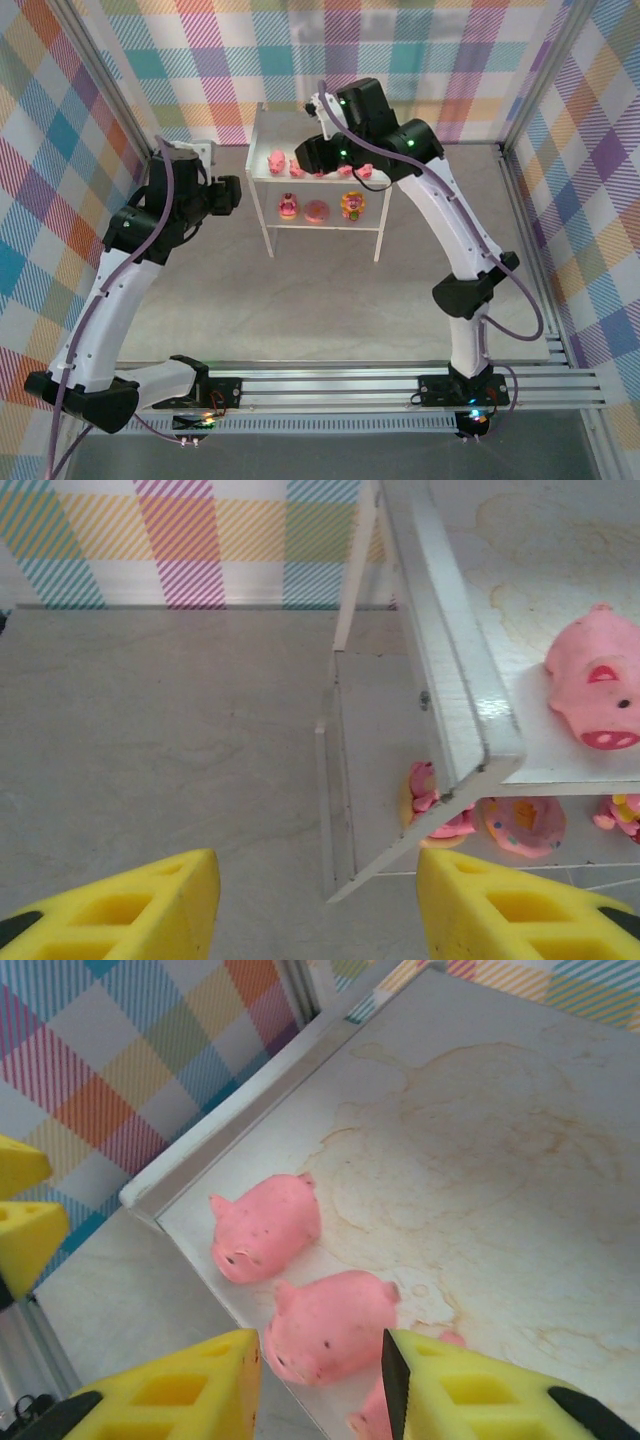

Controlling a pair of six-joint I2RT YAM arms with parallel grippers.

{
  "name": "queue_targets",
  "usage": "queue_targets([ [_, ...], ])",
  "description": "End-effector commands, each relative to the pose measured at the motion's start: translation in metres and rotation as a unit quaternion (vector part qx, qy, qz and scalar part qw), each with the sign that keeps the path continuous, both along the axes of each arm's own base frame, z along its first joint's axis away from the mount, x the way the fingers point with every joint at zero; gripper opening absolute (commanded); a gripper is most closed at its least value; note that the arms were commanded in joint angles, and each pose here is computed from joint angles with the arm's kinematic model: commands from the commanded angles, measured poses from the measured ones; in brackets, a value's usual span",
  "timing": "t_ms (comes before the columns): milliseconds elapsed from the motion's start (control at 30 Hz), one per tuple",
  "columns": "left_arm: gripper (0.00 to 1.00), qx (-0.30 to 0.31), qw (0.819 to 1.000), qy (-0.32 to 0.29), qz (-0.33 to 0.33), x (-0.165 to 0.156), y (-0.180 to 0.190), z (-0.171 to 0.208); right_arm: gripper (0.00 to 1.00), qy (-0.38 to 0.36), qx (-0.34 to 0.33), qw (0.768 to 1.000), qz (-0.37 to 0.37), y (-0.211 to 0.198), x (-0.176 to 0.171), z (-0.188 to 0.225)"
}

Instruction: Place and organize the plastic toys onto the shelf

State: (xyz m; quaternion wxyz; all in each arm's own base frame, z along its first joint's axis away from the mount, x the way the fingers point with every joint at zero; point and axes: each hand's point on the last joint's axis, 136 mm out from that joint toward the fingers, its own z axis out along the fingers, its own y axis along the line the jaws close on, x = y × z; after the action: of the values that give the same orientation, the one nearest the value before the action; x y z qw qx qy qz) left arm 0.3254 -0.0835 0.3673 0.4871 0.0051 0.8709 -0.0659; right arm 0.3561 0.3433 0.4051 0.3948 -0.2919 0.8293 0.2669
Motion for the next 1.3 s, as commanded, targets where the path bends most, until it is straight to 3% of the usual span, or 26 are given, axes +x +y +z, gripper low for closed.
queue_targets([
  [0,0.55,-0.002,1.000,-0.015,0.020,-0.001,0.016,0.005,0.41,-0.100,0.035,0.994,-0.036,-0.031,-0.012,0.064],
  [133,0.56,-0.013,0.999,-0.012,0.052,0.000,0.040,-0.005,0.44,-0.163,0.060,0.980,-0.101,-0.084,-0.026,0.101],
  [267,0.60,-0.026,0.997,0.003,0.077,0.005,0.060,-0.024,0.48,-0.167,0.069,0.965,-0.188,-0.158,-0.041,0.109],
  [300,0.66,-0.029,0.996,0.009,0.083,0.008,0.065,-0.031,0.51,-0.162,0.067,0.961,-0.214,-0.178,-0.044,0.105],
  [333,0.99,-0.031,0.996,0.016,0.088,0.010,0.068,-0.038,0.56,-0.153,0.063,0.956,-0.242,-0.198,-0.045,0.096],
  [533,1.00,-0.038,0.992,0.028,0.116,0.023,0.086,-0.073,0.76,-0.077,0.025,0.928,-0.364,-0.283,-0.049,0.025],
  [767,1.00,-0.014,0.986,0.011,0.163,0.031,0.108,-0.120,0.84,0.053,0.056,0.903,-0.423,-0.336,-0.029,-0.078],
  [933,1.00,-0.025,0.983,-0.030,0.181,0.040,0.113,-0.151,0.93,0.117,0.085,0.891,-0.431,-0.353,-0.015,-0.140],
  [1267,1.00,-0.007,0.976,-0.110,0.190,0.042,0.121,-0.225,0.99,0.123,0.066,0.889,-0.435,-0.363,-0.001,-0.186],
])
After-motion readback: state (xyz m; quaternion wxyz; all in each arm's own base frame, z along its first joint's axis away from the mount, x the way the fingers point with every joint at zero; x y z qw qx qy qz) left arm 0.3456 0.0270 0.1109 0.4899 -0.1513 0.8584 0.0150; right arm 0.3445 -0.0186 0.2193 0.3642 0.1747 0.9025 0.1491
